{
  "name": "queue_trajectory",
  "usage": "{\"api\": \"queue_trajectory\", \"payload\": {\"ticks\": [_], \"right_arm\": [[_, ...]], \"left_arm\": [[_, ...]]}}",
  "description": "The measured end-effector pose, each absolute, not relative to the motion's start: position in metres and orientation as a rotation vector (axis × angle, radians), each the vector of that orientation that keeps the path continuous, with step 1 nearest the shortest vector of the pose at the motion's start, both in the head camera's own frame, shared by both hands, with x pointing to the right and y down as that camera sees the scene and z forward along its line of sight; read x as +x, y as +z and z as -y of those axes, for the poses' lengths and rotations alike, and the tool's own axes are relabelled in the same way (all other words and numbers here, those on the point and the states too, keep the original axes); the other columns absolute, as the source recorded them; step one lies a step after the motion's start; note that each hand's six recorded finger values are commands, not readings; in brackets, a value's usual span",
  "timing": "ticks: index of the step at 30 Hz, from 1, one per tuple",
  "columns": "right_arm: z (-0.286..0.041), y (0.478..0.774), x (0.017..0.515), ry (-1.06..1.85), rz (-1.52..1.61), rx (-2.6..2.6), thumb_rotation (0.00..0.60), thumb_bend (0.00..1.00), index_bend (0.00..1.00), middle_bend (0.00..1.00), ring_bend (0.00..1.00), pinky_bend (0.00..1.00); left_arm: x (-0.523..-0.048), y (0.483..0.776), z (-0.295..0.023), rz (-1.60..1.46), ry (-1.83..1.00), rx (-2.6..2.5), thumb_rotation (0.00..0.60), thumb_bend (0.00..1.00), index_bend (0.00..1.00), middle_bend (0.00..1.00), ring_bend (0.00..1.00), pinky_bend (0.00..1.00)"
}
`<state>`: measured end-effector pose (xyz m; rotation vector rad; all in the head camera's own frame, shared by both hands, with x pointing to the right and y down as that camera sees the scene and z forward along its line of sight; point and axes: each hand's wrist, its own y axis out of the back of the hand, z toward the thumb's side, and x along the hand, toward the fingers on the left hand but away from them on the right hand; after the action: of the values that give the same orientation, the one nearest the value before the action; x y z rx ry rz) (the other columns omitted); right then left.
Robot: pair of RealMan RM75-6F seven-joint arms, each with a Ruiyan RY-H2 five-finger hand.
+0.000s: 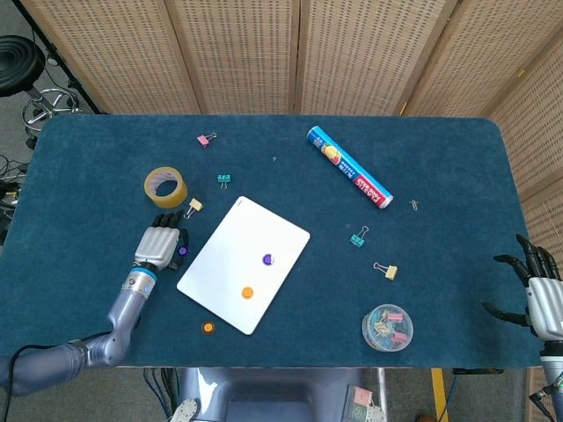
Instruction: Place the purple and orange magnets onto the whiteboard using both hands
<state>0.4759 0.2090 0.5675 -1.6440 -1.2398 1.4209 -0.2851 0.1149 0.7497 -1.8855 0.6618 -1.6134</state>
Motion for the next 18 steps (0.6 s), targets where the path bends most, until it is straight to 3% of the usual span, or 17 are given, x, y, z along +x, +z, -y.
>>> {"api": "queue_trajectory", "payload": {"ticks": [18], "right_arm": [[-0.2091,0.5678,0.4765,1.423,1.244,-1.644,0.6,0.0,0.27,0.0,0.0,0.0]], "left_arm": [[-0.2899,0.7485,-0.1133,-0.677,-1.625,-1.887,0.6,0.35,0.5,0.0,0.0,0.0]]}}
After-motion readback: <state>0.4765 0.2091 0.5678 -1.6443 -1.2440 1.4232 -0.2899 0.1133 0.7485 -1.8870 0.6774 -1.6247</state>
